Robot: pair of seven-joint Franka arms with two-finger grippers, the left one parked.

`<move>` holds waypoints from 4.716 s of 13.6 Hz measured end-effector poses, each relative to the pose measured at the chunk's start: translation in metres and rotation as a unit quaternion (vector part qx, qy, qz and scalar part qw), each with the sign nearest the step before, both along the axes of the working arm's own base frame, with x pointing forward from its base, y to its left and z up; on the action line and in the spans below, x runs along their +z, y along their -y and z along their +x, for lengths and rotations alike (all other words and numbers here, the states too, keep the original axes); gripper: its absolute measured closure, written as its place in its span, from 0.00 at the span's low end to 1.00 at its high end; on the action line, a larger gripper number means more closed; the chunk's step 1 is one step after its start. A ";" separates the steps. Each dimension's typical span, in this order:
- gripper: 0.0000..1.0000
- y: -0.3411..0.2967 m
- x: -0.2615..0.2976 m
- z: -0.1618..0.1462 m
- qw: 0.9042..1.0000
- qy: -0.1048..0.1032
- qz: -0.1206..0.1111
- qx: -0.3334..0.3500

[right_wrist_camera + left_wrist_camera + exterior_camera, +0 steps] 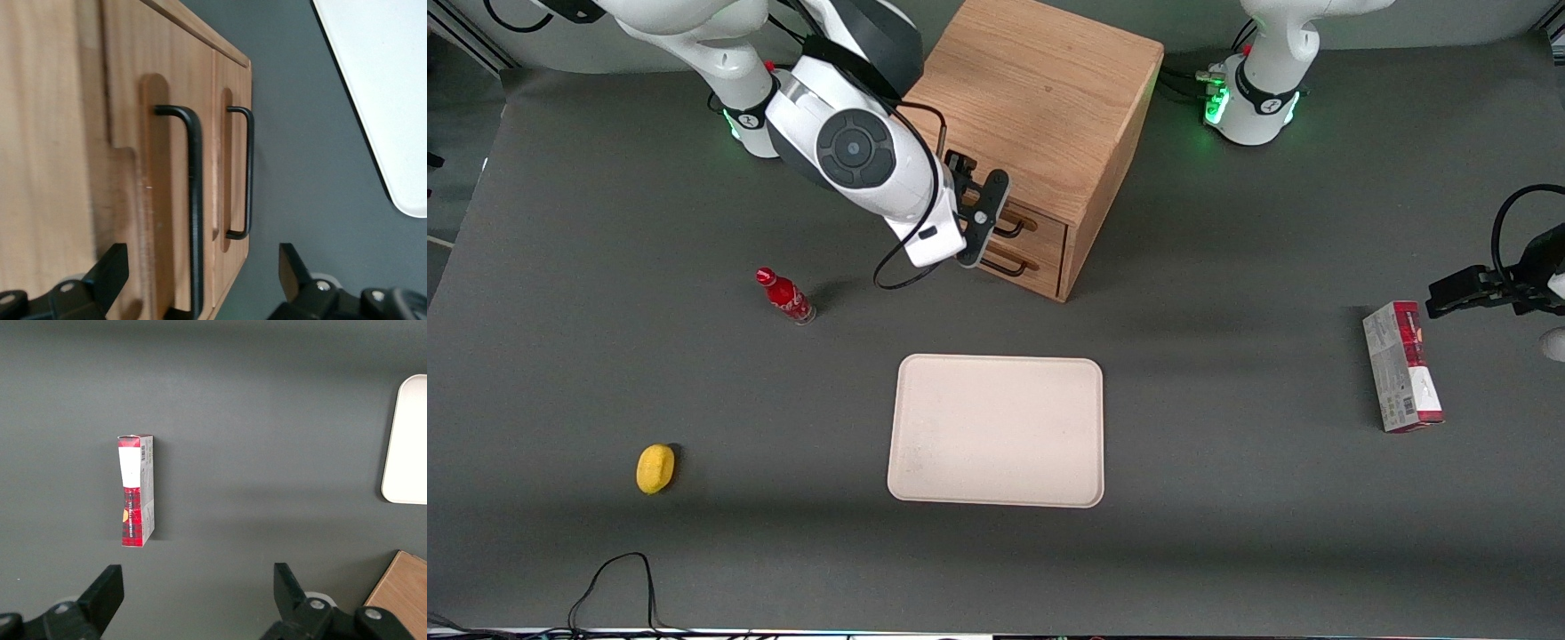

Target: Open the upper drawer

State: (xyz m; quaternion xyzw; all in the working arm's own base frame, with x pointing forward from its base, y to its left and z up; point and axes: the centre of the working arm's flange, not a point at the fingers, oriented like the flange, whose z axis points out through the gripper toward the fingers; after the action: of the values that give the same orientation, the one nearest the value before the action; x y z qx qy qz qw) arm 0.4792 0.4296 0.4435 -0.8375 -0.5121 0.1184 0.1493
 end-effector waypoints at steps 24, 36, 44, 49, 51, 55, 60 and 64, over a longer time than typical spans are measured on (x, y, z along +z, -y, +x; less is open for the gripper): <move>0.00 0.001 -0.045 0.015 1.000 0.007 -0.009 0.016; 0.00 0.084 -0.053 0.125 0.997 0.072 -0.008 -0.010; 0.00 0.145 -0.043 0.193 0.991 0.107 -0.002 -0.081; 0.00 0.173 -0.004 0.218 0.982 0.150 0.003 -0.113; 0.00 0.187 0.034 0.222 0.975 0.182 0.006 -0.127; 0.00 0.232 0.101 0.216 0.956 0.220 -0.023 -0.191; 0.00 0.324 0.141 0.137 0.899 0.144 -0.091 -0.403; 0.00 0.395 0.162 0.063 0.842 0.102 -0.134 -0.512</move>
State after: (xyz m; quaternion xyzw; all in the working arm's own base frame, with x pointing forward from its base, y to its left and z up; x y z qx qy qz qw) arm 0.5424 0.0347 0.6052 -0.9997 -0.0016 0.0070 0.0218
